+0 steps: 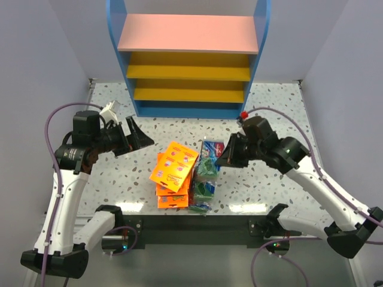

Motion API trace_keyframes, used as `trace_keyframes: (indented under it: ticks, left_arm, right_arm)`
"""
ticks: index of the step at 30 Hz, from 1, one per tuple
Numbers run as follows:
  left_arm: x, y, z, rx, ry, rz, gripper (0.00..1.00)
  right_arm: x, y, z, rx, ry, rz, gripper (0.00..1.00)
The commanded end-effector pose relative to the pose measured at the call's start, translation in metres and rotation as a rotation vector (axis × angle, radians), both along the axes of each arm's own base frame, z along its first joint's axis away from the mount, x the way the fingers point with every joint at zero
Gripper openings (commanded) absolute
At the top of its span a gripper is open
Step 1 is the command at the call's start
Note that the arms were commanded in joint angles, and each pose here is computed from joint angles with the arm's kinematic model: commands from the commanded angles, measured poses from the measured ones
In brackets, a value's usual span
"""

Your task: Place and organize the cleaning sponges onto the shelf

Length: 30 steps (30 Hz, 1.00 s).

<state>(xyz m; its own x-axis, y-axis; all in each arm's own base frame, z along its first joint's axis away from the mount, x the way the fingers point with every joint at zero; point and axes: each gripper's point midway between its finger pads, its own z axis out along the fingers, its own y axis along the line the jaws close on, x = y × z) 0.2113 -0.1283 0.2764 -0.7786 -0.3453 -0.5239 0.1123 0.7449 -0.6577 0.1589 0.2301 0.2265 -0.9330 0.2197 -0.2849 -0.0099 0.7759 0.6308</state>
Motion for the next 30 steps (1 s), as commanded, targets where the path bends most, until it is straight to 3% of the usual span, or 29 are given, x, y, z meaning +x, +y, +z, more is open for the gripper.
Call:
trace_keyframes:
  ticks: [1,4,9,10,11,13,18,21,26,30]
  left_arm:
    - [0.013,-0.001,0.029,0.015,-0.116,-0.019,0.96]
    - [0.017,0.000,0.036,0.019,-0.136,-0.018,0.96]
    - [0.021,-0.005,0.042,-0.008,-0.146,-0.029,0.96]
    - [0.020,-0.005,0.042,-0.013,-0.148,-0.031,0.96]
    - [0.020,-0.005,0.044,-0.014,-0.152,-0.031,0.96]
    - [0.019,-0.005,0.047,-0.014,-0.160,-0.030,0.96]
    - [0.014,-0.004,0.055,-0.015,-0.182,-0.027,0.96]
    - [0.010,-0.003,0.055,-0.015,-0.187,-0.021,0.96]
    - [0.004,-0.003,0.051,-0.022,-0.183,-0.010,0.96]
    - [0.003,-0.005,0.051,-0.046,-0.195,-0.009,0.96]
  right_arm:
    - [0.022,-0.034,0.039,-0.121,-0.135,-0.026,0.00]
    - [0.056,-0.061,0.079,-0.126,-0.230,-0.087,0.00]
    - [0.117,-0.047,0.132,-0.105,-0.373,0.001,0.00]
    - [0.130,-0.046,0.170,-0.069,-0.466,-0.009,0.00]
    - [0.152,-0.041,0.169,-0.079,-0.457,-0.005,0.00]
    - [0.173,-0.045,0.220,-0.032,-0.588,-0.031,0.00]
    - [0.247,-0.058,0.249,0.061,-0.688,-0.104,0.00]
    - [0.271,-0.059,0.270,0.170,-0.791,-0.099,0.00]
    - [0.289,-0.061,0.294,0.233,-0.916,-0.060,0.00]
    - [0.300,-0.062,0.306,0.297,-0.934,-0.078,0.00]
